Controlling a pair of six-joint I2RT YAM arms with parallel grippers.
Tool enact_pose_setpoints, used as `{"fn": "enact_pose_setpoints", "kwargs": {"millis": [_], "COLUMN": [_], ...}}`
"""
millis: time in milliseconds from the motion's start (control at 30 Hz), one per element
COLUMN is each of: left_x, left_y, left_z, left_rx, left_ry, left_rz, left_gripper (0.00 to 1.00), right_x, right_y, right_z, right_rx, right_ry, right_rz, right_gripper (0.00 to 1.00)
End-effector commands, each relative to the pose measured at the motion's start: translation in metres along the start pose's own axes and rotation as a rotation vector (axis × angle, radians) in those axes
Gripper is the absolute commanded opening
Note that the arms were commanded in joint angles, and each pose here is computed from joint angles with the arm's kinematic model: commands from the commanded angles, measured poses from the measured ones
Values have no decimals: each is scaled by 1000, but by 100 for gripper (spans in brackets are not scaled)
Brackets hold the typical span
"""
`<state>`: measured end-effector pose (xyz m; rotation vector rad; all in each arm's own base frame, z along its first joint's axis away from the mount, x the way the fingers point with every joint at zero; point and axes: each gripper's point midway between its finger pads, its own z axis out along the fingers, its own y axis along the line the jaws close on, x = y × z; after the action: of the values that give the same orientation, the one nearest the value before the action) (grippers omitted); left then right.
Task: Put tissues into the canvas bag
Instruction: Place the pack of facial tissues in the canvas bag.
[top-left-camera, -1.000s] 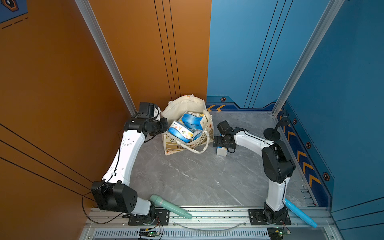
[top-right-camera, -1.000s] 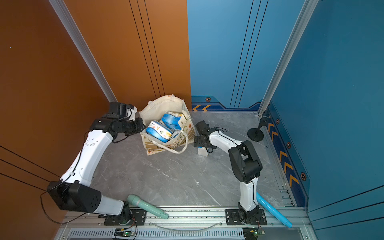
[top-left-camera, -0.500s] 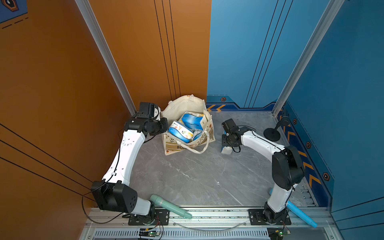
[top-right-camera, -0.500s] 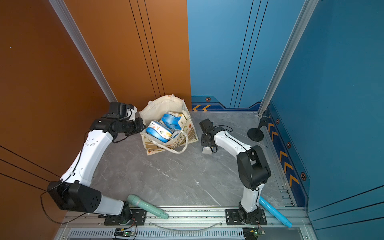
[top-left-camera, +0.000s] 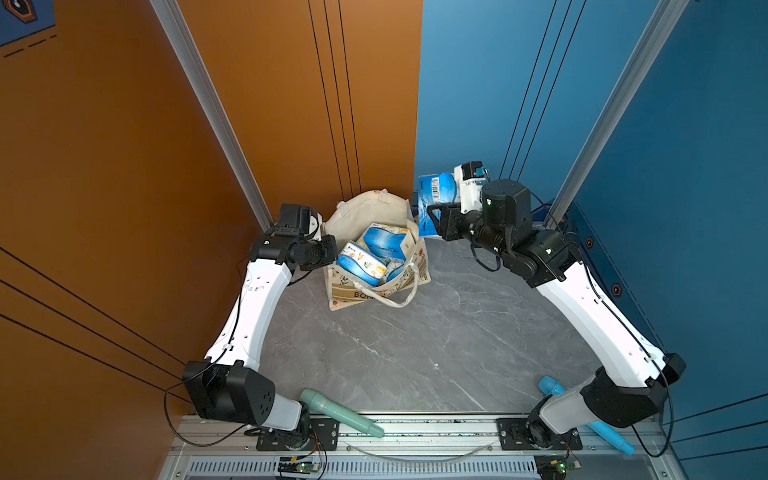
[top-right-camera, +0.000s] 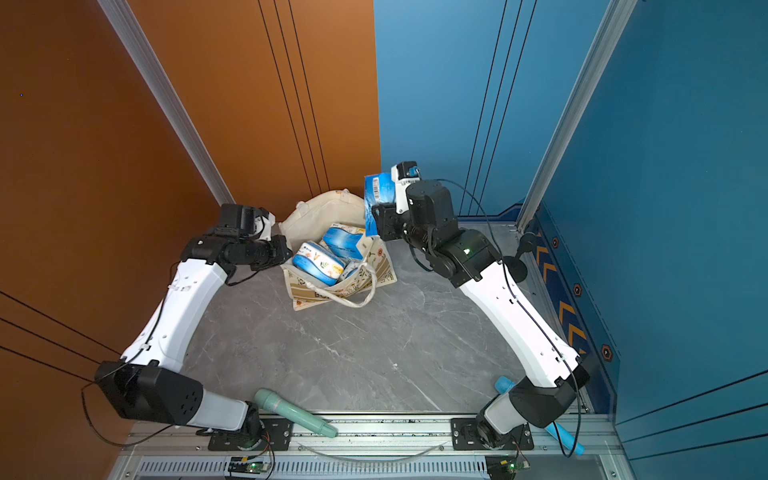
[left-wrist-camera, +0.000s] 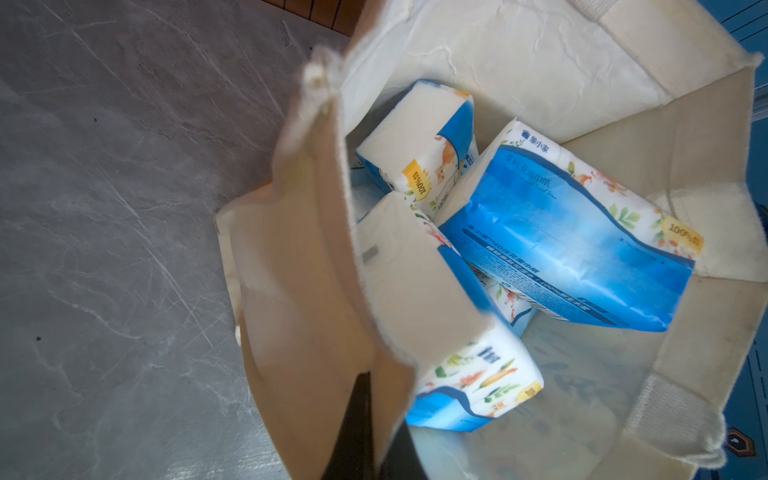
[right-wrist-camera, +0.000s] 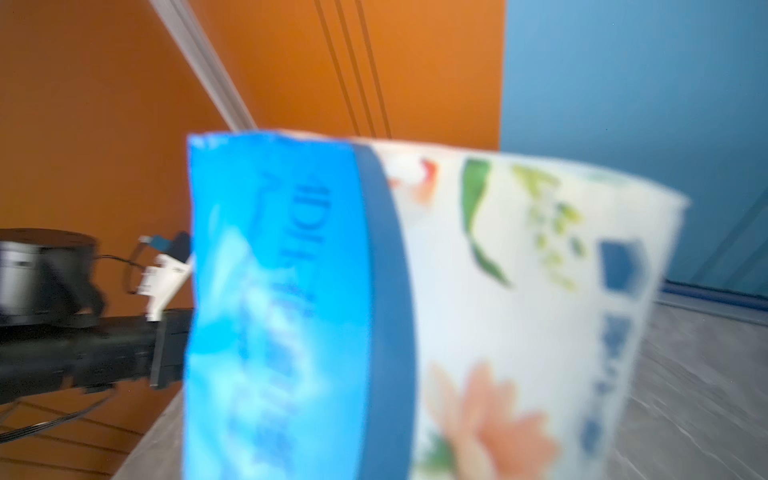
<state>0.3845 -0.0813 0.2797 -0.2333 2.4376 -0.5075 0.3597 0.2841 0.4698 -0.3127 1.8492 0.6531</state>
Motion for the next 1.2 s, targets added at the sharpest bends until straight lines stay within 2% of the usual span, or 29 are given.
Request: {"fn": "enact_pose_setpoints", "kwargs": {"millis": [0, 67, 233, 333, 367, 567, 800, 1000, 1167], "left_x": [-21, -24, -27, -27, -27, -27, -26, -27, -28], "left_y": [-16, -17, -16, -17, -17, -17, -16, -16, -14], "left_z": [-8, -9, -11, -9, -9, -10, -10, -11, -11], "left_rx": [37, 38, 28, 30, 31, 33, 32, 31, 29], "left_ry": [-68, -75, -89, -85, -86, -89, -87, -91, -94], "left_rz": [26, 27, 24, 21, 21, 22, 23, 23, 22], "left_gripper": [0, 0, 0, 0, 0, 0, 0, 0, 0], "right_x": [16, 23, 40, 52, 67, 80, 88, 123, 149], "right_y": [30, 52, 60, 57, 49, 27, 25, 22, 16], "right_z": [53, 74, 126, 145, 160, 184, 211, 231, 222], "right_rx": [-151, -209, -246, -207, -163, -23, 106, 83, 62], "right_ry": [70, 93, 125, 141, 169, 135, 45, 144, 294], "right_rz": [-18, -7, 142, 181, 180, 87, -89, -93, -92], "right_gripper": [48, 48, 43, 43, 43, 44, 45, 45, 45]}}
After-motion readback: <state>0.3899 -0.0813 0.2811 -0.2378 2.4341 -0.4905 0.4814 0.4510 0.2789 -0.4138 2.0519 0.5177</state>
